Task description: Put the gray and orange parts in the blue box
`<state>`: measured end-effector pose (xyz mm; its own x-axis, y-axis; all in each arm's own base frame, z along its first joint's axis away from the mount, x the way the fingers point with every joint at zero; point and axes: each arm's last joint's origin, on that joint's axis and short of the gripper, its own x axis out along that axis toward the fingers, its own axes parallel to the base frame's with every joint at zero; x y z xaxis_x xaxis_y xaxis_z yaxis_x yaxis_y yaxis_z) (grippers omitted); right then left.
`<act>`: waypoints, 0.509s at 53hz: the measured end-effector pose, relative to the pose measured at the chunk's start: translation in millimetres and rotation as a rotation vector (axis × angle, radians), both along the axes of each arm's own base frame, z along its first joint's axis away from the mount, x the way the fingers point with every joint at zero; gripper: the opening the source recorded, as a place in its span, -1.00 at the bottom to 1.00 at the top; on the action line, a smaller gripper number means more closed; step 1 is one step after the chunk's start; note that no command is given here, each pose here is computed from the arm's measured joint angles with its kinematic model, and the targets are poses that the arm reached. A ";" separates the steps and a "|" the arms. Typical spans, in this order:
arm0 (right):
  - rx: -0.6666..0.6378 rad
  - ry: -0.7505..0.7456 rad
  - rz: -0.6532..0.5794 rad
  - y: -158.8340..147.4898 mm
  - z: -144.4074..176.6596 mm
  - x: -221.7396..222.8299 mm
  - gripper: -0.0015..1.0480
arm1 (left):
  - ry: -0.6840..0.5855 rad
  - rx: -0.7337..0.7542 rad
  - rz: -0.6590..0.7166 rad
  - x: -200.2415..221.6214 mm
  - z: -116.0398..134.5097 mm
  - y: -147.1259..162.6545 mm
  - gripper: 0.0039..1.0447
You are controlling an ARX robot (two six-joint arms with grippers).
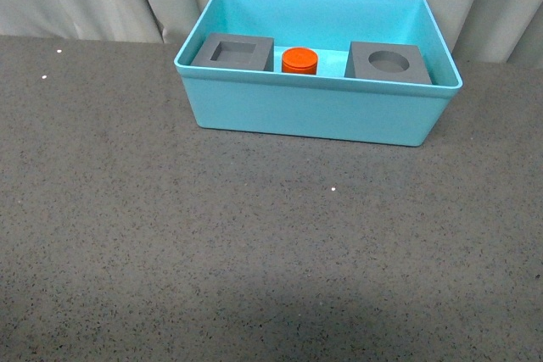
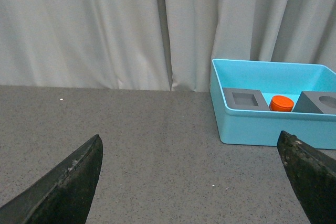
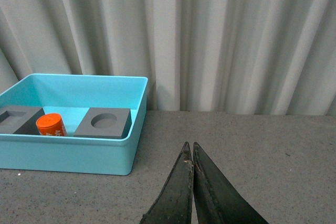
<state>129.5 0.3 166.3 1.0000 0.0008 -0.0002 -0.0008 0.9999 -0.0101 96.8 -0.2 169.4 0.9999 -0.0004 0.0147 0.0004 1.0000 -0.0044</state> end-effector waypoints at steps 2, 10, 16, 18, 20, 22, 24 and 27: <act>0.000 -0.001 0.000 0.0 0.4 -1.8 -0.99 | 0.000 0.000 0.000 0.0 0.0 0.0 0.88; 0.000 -0.005 0.000 0.0 1.4 -6.5 -0.99 | 0.000 0.000 0.000 0.0 0.0 0.0 0.88; 0.000 -0.006 0.000 0.0 1.8 -9.9 -0.99 | 0.000 0.000 0.000 0.0 0.0 0.0 0.88; 0.000 -0.007 0.000 0.0 1.9 -11.2 -0.99 | 0.000 0.000 0.000 0.0 0.0 0.0 0.88; 0.000 -0.008 0.000 0.0 1.9 -12.5 -0.99 | 0.000 0.000 0.000 0.0 0.0 0.0 0.88; 0.000 -0.008 0.000 0.0 1.9 -13.7 -0.99 | 0.000 0.000 0.000 0.0 0.0 0.0 0.88; 0.000 -0.008 0.000 0.0 1.9 -14.8 -0.99 | 0.000 0.000 0.000 0.0 0.0 0.0 0.88; 0.000 -0.008 0.000 0.0 1.9 -16.3 -0.99 | 0.000 0.000 0.000 0.0 0.0 0.0 0.88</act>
<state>113.2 0.2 168.2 1.0000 0.0011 0.0082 -0.0011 0.9999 -0.0101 96.8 -0.2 169.4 0.9999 -0.0004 0.0147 0.0005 1.0000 -0.0048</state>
